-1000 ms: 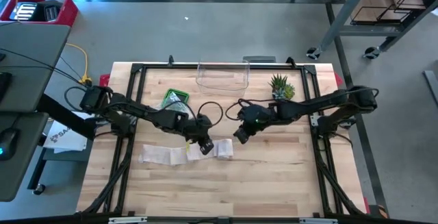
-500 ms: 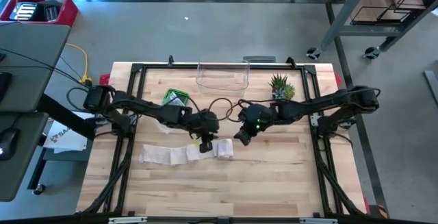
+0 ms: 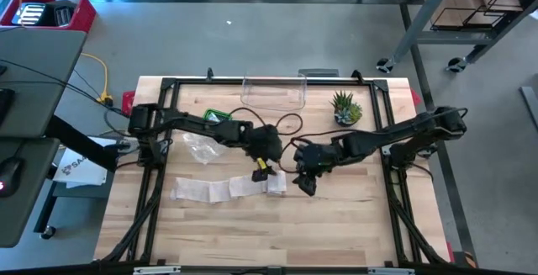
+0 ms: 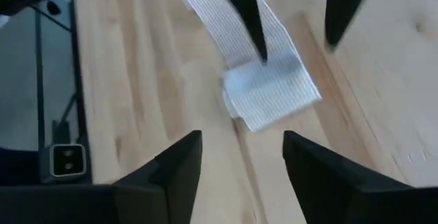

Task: Roll bandage
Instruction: Roll the bandage

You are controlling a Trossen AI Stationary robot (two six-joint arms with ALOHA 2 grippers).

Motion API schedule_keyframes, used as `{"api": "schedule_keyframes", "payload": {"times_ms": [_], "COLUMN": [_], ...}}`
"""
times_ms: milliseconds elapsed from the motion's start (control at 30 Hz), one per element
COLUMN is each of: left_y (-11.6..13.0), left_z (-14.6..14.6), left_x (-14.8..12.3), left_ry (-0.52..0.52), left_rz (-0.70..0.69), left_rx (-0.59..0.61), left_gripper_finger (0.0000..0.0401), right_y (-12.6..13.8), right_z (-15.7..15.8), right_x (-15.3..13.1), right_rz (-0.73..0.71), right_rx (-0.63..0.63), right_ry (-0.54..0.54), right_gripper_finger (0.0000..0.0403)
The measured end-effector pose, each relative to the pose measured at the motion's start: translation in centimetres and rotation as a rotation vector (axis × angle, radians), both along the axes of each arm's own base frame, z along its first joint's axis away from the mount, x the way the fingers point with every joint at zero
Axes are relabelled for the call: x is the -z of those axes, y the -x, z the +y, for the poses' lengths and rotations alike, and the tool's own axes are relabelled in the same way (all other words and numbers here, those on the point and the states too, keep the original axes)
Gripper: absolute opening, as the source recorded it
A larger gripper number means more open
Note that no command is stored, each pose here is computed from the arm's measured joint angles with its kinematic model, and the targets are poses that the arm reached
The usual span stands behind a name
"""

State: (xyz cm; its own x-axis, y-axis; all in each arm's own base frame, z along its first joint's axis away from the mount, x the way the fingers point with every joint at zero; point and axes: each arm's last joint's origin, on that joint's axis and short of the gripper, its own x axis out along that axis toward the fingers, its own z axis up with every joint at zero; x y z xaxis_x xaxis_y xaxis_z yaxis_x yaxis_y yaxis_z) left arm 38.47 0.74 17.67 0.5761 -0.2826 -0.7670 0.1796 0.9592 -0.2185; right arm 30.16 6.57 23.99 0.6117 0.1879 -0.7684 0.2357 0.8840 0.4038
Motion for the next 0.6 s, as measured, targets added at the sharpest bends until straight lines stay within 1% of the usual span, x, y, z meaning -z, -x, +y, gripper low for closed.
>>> {"api": "schedule_keyframes", "payload": {"times_ms": [100, 167, 267, 433, 533, 600], "left_y": [-1.3, -1.9, -2.4, -2.6, -2.5, -2.6], "left_z": [0.4, 0.6, 0.8, 0.8, 0.4, 0.1], "left_x": [0.9, 1.6, 2.2, 2.6, 2.9, 2.8], "left_ry": [0.063, 0.106, 0.09, 0.07, 0.083, 0.066], "left_rz": [0.041, 0.101, 0.152, 0.153, 0.171, 0.159], "left_rx": [0.036, 0.047, 0.059, 0.078, 0.087, 0.102], "left_gripper_finger": [0.0243, 0.0244, 0.0244, 0.0244, 0.0244, 0.0243], "right_y": [-0.1, 0.0, 0.3, 0.4, 0.5, 0.5], "right_z": [0.2, 0.3, 0.4, 0.7, 0.7, 0.7], "right_x": [-0.9, -1.1, -1.1, -1.0, -1.0, -1.0], "right_rz": [0.005, 0.023, 0.057, 0.067, 0.068, 0.066], "right_rx": [-0.024, -0.029, -0.029, -0.014, -0.001, -0.001], "right_ry": [0.01, 0.013, 0.024, 0.013, 0.03, 0.038], "right_gripper_finger": [0.0203, 0.0204, 0.0204, 0.0204, 0.0204, 0.0204]}}
